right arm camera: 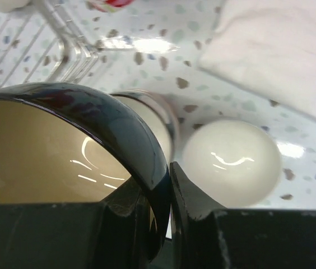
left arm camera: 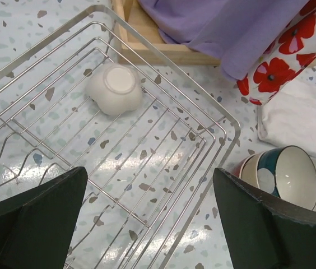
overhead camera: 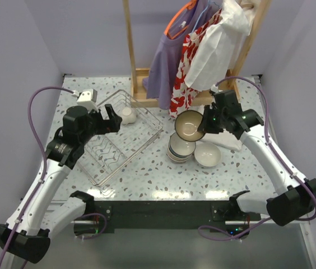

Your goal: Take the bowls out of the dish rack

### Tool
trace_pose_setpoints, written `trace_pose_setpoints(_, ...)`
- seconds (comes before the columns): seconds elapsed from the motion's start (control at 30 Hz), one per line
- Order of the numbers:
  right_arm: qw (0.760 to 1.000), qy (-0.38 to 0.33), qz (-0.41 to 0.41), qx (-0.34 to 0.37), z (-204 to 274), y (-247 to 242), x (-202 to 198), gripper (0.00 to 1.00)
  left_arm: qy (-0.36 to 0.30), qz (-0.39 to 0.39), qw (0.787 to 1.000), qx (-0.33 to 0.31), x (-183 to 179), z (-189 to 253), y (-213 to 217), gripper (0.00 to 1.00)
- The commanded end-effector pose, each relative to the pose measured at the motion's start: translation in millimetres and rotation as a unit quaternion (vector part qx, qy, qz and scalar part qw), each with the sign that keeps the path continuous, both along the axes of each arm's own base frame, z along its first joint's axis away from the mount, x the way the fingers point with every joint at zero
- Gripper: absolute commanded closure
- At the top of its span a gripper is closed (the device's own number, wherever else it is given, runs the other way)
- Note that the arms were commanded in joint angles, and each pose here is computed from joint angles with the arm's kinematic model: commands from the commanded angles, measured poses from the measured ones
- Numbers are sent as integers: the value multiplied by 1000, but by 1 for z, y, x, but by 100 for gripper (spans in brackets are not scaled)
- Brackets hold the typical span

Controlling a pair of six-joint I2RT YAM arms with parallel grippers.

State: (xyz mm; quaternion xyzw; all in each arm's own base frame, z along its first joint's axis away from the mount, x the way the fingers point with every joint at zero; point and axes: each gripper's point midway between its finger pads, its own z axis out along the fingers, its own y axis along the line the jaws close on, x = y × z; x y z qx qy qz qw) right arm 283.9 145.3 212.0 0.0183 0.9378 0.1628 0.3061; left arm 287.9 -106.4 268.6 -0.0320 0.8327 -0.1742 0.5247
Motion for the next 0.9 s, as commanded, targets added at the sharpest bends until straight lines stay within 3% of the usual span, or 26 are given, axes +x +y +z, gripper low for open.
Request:
trace_pose_setpoints(0.0,999,-16,-36,-26,11,-46,-4,100,-4,-3,1000,21,7,-9,2,0)
trace_pose_setpoints(0.4,993,56,-90,-60,-50,-98,-32,100,15,-5,999,28,7,-27,1,0)
trace_pose_setpoints(0.87,989,126,-56,-45,-99,-89,-44,100,37,-8,999,15,4,-38,-3,0)
